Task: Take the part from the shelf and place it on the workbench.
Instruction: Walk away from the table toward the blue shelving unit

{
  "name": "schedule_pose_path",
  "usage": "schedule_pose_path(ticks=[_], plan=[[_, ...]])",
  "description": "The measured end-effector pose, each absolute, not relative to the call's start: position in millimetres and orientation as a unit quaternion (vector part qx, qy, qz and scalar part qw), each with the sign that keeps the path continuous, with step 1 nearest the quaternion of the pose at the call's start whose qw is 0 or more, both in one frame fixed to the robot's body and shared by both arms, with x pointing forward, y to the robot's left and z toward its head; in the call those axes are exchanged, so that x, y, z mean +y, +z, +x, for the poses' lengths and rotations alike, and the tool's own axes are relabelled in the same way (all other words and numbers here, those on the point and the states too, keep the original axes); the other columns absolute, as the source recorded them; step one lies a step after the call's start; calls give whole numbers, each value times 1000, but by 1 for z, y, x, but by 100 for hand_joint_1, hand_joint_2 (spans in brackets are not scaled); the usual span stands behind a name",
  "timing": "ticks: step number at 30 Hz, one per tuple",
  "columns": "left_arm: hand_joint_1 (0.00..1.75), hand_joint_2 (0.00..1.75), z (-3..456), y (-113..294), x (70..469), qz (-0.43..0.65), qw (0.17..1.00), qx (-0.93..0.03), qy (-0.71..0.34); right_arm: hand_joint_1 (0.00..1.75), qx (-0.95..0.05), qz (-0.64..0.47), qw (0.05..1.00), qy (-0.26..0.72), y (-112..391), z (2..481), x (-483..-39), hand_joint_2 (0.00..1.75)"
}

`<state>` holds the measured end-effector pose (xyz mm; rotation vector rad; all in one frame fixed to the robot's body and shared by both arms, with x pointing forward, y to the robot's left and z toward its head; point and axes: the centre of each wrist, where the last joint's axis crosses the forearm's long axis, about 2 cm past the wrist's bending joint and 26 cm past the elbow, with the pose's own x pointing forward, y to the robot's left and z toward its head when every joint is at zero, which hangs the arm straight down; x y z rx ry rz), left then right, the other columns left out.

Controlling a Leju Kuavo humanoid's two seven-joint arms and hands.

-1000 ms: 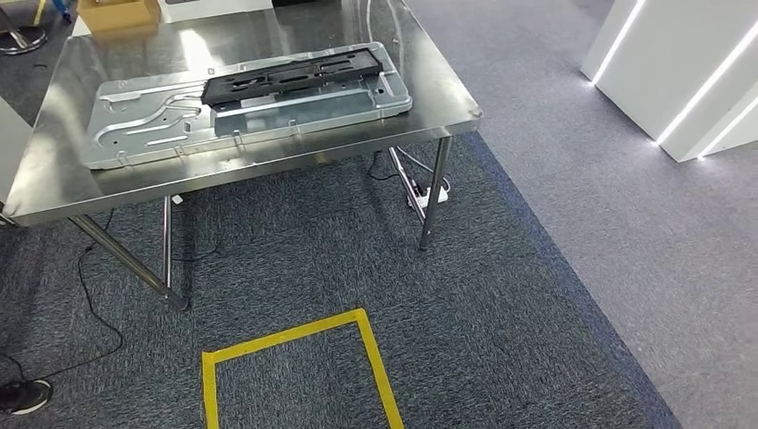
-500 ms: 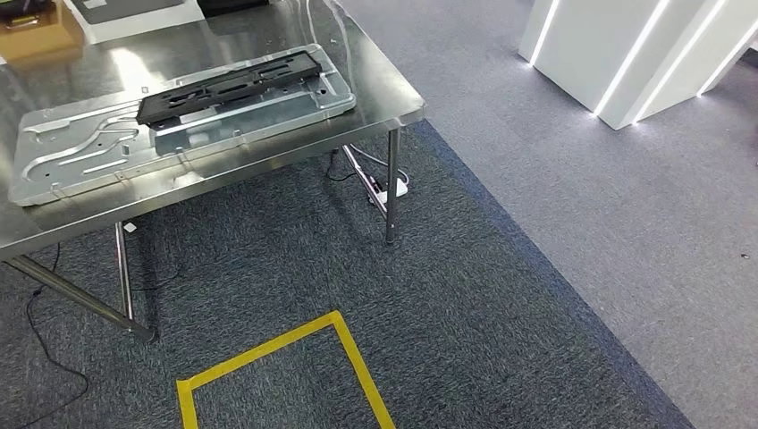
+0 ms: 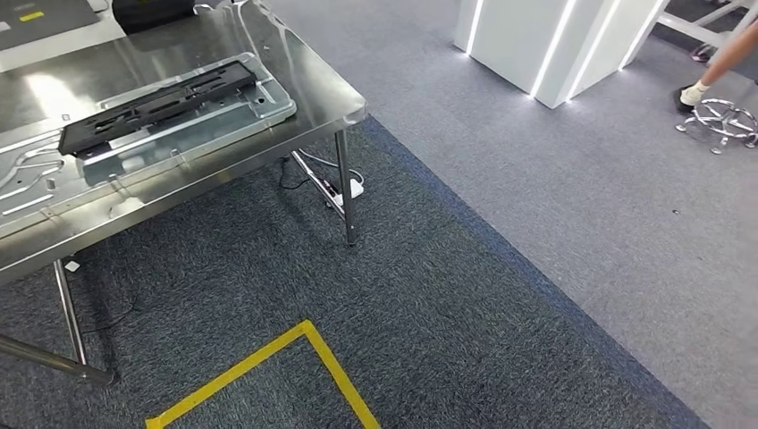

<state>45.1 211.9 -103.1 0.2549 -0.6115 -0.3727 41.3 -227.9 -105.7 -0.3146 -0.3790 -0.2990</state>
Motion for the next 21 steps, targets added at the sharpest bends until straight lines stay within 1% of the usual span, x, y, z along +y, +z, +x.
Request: schedule_pose_path(ticks=[9, 21], plan=[[0, 0, 44, -103, 213, 119, 930, -295, -186, 0, -113, -125, 974, -149, -106, 38, -226, 0], [0, 0, 49, -103, 215, 121, 927, -301, -187, 0, -115, -116, 975, -150, -106, 39, -225, 0]])
